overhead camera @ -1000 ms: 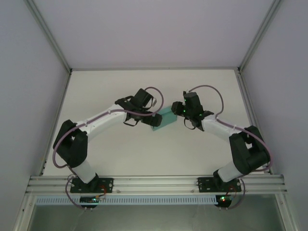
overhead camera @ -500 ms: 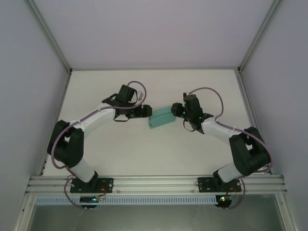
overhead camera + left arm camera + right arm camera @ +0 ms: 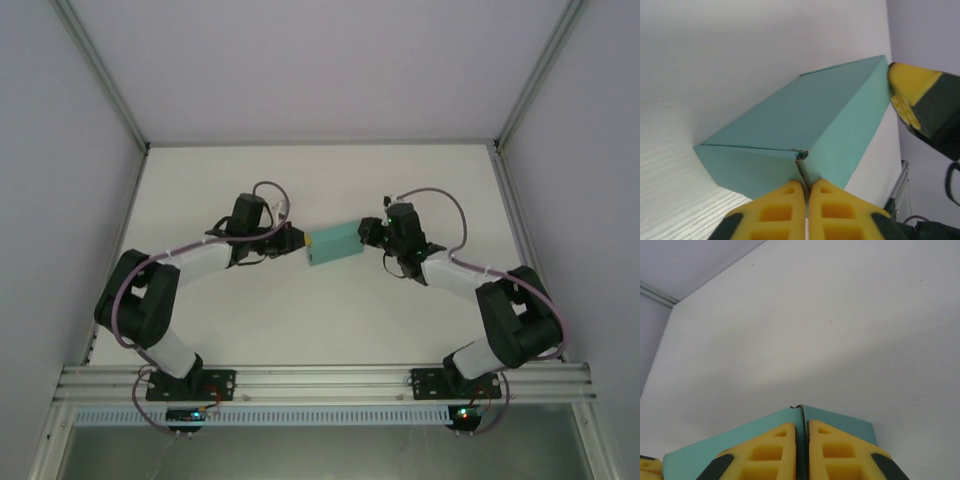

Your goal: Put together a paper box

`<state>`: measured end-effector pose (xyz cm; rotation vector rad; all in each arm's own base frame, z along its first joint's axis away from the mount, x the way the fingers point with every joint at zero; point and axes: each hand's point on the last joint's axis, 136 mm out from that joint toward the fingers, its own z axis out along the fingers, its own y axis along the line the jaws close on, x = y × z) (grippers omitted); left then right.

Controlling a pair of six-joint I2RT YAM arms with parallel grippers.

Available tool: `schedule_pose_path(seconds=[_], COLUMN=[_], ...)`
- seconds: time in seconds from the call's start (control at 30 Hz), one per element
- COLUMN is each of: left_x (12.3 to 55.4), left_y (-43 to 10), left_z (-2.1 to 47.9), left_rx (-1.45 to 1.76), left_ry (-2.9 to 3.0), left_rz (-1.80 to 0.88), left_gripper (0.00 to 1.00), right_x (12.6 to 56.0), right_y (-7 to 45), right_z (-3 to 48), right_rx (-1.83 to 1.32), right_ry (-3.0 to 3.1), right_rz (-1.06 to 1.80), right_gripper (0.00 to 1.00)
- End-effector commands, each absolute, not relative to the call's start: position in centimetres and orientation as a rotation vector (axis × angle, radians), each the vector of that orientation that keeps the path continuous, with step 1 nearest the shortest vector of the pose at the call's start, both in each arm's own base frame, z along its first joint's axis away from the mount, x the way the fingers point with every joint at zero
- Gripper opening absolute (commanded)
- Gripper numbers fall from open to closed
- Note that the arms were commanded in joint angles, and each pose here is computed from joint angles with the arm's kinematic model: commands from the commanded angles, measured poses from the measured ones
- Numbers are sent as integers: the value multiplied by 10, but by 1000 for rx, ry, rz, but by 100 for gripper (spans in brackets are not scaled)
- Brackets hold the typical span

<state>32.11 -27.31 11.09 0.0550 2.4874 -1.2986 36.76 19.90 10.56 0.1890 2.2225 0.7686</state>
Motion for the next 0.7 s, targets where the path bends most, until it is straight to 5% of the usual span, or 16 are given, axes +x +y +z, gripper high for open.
schedule_pose_path(seconds=[0.0, 0.33, 0.4, 0.67], left_x=[296, 309, 317, 359], left_y=[-245, -243, -247, -257], left_z=[34, 48, 65, 132], left_rx=[-137, -74, -9, 144], left_ry=[2737, 2737, 2706, 2542], left_rz=[-1125, -1053, -1044, -942], left_gripper=[0, 0, 33, 76], right_x=[273, 282, 290, 340], right_y=[186, 194, 198, 211], right_z=[-8, 17, 35, 126], right_rx=[114, 25, -28, -216], right_ry=[2697, 2627, 2617, 2499], right_rz=[726, 787, 792, 720], right_gripper=[6, 0, 0, 41])
